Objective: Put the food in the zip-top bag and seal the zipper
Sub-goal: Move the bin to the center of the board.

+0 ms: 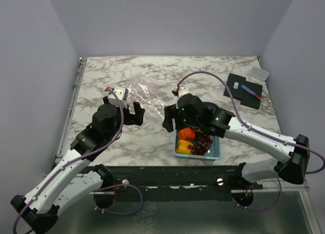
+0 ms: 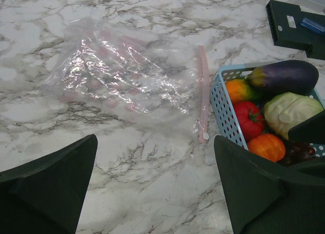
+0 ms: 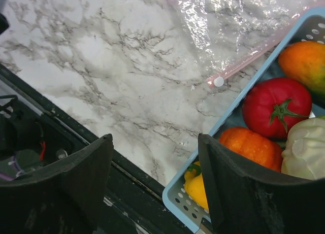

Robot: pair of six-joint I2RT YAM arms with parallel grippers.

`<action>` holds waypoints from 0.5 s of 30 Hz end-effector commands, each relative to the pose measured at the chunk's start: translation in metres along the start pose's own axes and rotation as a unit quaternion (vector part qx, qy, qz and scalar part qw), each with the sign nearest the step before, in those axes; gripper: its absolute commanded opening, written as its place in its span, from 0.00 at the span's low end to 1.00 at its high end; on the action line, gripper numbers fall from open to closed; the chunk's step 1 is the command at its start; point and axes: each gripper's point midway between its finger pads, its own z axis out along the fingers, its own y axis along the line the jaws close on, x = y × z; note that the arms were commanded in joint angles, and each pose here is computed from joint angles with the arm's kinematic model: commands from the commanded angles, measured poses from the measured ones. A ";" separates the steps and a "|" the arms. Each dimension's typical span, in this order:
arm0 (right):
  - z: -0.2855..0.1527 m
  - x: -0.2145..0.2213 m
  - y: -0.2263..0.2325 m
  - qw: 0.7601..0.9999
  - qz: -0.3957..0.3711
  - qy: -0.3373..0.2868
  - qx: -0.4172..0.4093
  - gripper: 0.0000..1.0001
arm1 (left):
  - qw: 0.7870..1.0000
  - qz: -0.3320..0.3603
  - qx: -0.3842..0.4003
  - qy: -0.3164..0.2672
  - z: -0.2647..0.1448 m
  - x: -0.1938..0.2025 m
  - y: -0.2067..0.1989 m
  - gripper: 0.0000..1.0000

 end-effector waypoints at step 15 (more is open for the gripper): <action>0.044 0.025 -0.058 0.976 0.031 0.017 0.217 0.60 | 1.000 -0.002 -0.005 -0.011 -0.006 -0.001 0.005 0.99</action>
